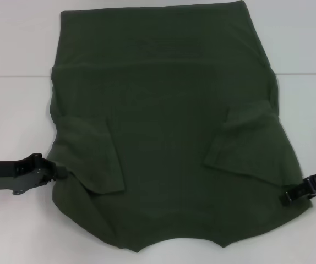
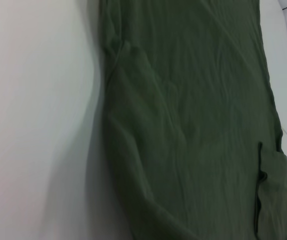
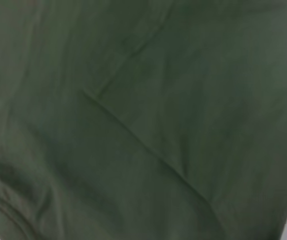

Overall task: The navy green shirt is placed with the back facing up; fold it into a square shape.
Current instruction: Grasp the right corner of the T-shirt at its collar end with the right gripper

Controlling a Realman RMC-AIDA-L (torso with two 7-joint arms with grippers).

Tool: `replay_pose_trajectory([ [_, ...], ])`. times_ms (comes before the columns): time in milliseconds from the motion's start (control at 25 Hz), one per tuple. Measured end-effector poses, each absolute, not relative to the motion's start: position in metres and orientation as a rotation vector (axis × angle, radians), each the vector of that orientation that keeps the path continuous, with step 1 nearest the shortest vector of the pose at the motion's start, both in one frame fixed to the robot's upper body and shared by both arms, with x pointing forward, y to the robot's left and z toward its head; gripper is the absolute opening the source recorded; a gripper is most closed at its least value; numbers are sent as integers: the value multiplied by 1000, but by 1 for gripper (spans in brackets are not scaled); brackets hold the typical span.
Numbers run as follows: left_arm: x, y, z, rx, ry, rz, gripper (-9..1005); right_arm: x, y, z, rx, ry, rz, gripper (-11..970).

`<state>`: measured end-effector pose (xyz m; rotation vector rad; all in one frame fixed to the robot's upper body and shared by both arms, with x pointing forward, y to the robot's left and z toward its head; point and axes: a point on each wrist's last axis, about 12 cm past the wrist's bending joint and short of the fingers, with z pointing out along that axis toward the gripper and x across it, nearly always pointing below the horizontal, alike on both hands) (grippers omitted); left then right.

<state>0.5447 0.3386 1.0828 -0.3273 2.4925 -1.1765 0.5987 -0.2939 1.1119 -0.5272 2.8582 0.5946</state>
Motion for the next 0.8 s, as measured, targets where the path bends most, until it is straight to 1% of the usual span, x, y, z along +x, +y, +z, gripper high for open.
replay_pose_trajectory([
  [240, 546, 337, 1083, -322, 2494, -1182, 15, 601, -282, 1114, -559, 2832, 640, 697],
  [760, 547, 335, 1085, -315, 2493, -1188, 16, 602, -283, 1119, -541, 2825, 665, 658],
  [800, 547, 335, 1085, -315, 2493, -1188, 16, 602, -283, 1119, -540, 2825, 666, 607],
])
